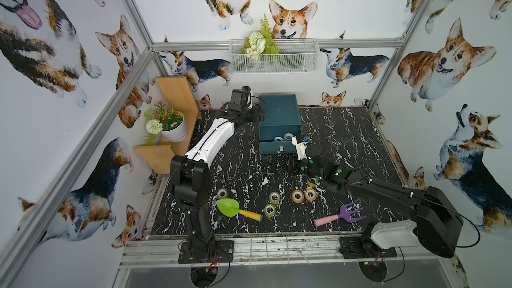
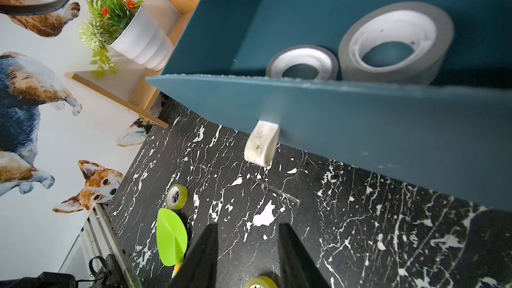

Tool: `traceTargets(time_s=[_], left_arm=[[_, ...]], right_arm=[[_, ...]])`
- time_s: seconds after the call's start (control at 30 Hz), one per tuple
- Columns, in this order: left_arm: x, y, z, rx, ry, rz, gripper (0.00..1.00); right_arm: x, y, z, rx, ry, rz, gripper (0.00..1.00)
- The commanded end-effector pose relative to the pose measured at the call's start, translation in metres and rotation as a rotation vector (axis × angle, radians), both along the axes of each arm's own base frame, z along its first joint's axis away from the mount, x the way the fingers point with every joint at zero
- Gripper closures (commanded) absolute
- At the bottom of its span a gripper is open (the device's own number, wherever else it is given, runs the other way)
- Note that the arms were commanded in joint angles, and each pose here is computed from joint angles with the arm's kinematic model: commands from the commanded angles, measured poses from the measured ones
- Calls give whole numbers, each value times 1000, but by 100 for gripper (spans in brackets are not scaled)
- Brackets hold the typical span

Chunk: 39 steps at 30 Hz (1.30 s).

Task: Place the transparent tape into the drawer according to color
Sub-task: Close the drawer of the storage box.

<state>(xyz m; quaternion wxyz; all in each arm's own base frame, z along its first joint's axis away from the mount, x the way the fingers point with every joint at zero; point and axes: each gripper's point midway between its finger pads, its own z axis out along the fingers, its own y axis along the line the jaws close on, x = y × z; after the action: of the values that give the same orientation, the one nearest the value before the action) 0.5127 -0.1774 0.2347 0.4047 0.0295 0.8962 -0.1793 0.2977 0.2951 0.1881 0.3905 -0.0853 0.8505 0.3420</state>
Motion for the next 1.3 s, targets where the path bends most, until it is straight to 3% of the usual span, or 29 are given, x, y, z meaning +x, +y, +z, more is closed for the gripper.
traceTargets(time_s=[0.0, 0.37, 0.43, 1.27], left_arm=[[1, -1, 0, -8, -4, -4, 25], [3, -4, -12, -6, 16, -14, 43], [3, -5, -15, -8, 22, -22, 50], [5, -11, -38, 14, 61, -56, 59]], right_arm=[[0, 4, 4, 21, -13, 12, 59], [14, 16, 7, 108, -40, -19, 59], [21, 18, 8, 103, -50, -29, 59], [109, 18, 13, 91, -150, -126, 60]])
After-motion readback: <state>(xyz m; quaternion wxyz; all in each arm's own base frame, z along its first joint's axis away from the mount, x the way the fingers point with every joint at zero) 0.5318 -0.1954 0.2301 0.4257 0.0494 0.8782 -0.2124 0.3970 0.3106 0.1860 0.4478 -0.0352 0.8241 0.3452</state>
